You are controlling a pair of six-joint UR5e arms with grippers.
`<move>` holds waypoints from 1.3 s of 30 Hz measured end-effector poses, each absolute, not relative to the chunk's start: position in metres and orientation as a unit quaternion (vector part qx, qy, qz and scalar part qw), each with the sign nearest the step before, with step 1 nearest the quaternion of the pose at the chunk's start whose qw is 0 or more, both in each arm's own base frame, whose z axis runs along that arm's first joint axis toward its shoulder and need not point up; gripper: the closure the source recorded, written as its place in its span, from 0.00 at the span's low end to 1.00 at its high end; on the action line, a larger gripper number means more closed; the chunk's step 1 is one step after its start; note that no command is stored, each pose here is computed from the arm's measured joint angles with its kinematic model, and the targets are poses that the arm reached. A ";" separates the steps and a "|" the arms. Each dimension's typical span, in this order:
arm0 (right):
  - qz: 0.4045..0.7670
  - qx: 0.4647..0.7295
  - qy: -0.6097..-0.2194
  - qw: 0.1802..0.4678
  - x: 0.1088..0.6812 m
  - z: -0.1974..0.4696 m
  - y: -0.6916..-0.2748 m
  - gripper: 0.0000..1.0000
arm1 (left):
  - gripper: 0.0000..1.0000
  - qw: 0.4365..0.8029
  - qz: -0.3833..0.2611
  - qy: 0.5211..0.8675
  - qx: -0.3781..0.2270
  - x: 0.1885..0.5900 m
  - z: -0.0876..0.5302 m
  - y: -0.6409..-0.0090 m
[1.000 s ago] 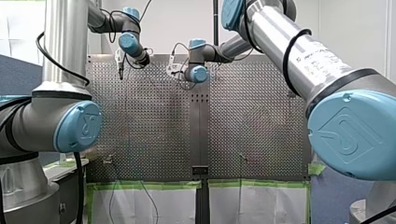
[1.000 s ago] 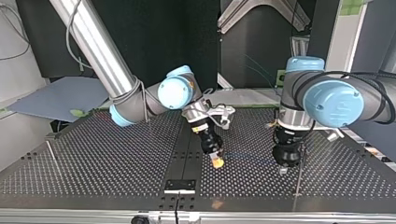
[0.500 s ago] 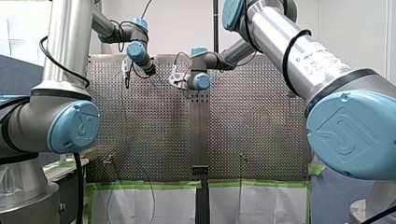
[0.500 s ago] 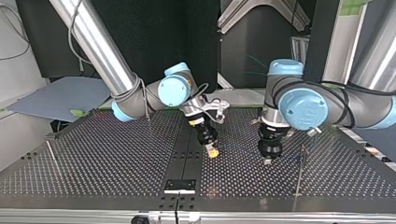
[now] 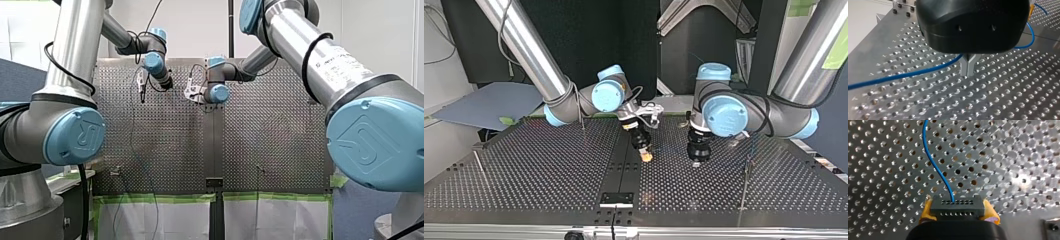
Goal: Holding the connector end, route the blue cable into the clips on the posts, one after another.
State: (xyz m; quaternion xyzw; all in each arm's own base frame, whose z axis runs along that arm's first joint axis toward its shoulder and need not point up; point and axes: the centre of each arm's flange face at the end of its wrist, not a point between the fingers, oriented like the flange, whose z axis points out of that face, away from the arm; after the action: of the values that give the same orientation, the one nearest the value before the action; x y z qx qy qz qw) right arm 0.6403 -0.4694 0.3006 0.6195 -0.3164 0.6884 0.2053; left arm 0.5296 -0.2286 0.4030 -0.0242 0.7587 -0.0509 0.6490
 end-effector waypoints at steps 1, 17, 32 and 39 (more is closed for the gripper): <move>0.687 0.621 -0.317 0.206 0.640 0.297 -0.470 1.00 | 1.00 0.649 -0.051 0.759 -0.025 0.529 0.400 -0.230; 0.661 0.643 -0.325 0.209 0.634 0.256 -0.474 1.00 | 1.00 0.627 -0.049 0.777 -0.018 0.535 0.328 -0.262; 0.639 0.654 -0.339 0.220 0.612 0.217 -0.481 1.00 | 1.00 0.633 -0.048 0.773 -0.023 0.523 0.306 -0.281; 0.629 0.661 -0.346 0.220 0.600 0.195 -0.479 1.00 | 1.00 0.626 -0.041 0.778 -0.008 0.521 0.272 -0.292</move>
State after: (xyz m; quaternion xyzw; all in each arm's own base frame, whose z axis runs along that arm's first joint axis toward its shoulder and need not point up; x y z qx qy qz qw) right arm 0.6004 -0.4792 0.1950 0.6605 -0.3461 0.6289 0.2199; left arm 0.5210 -0.2918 0.2718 -0.0081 0.7784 -0.0408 0.6264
